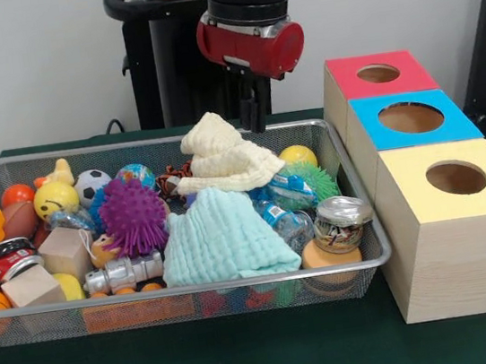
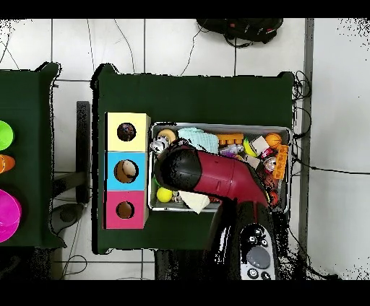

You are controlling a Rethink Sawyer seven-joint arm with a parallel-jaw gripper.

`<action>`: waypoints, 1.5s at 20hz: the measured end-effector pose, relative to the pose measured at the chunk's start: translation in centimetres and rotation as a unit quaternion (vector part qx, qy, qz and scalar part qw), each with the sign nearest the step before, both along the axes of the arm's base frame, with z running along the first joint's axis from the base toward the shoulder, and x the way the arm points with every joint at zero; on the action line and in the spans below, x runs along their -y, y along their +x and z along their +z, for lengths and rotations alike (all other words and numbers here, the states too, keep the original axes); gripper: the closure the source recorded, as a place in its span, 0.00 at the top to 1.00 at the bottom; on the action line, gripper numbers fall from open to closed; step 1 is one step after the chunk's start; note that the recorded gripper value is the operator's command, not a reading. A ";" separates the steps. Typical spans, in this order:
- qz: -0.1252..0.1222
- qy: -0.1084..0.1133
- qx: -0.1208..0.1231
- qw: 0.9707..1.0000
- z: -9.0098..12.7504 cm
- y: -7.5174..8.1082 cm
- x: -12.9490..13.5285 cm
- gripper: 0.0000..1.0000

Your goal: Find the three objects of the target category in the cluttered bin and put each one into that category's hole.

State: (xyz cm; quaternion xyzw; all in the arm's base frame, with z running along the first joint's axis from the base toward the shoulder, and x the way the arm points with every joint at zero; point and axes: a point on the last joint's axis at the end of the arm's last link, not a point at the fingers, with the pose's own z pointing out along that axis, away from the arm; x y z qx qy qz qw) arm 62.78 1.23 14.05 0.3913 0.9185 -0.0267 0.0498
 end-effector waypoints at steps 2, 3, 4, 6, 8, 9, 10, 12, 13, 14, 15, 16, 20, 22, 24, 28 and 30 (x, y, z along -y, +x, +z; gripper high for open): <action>0.004 -0.002 -0.001 1.000 -0.1 -0.1 0.0 0.00; 0.006 -0.003 -0.001 1.000 -0.1 -0.1 -0.1 0.00; 0.008 -0.004 -0.002 1.000 -0.2 -0.2 -0.1 0.00; 0.012 -0.005 -0.002 1.000 -0.2 -0.2 -0.2 0.00; 0.015 -0.006 -0.002 1.000 -0.2 -0.3 -0.3 0.00; 0.016 -0.006 -0.002 1.000 -0.2 -0.3 -0.4 0.00; 0.017 -0.005 -0.002 1.000 -0.2 -0.3 -0.5 0.00; 0.018 -0.004 -0.002 1.000 -0.3 -0.2 -0.7 0.00; 0.019 -0.004 -0.002 1.000 -0.3 -0.2 -0.8 0.00; 0.021 -0.002 -0.001 1.000 -0.3 -0.1 -0.9 0.00; 0.022 -0.001 -0.001 1.000 -0.3 -0.1 -1.1 0.00; 0.024 0.000 -0.001 1.000 -0.4 0.0 -1.4 0.00; 0.027 0.000 -0.002 1.000 -0.6 0.1 -1.7 0.00; 0.032 -0.002 0.000 0.999 -0.6 0.3 -2.2 0.00; 0.042 -0.005 0.003 0.999 -0.5 0.6 -2.9 0.00; 0.067 -0.014 0.014 0.998 -0.1 1.3 -4.7 0.00; 0.072 -0.015 0.015 0.997 0.0 1.3 -5.1 0.00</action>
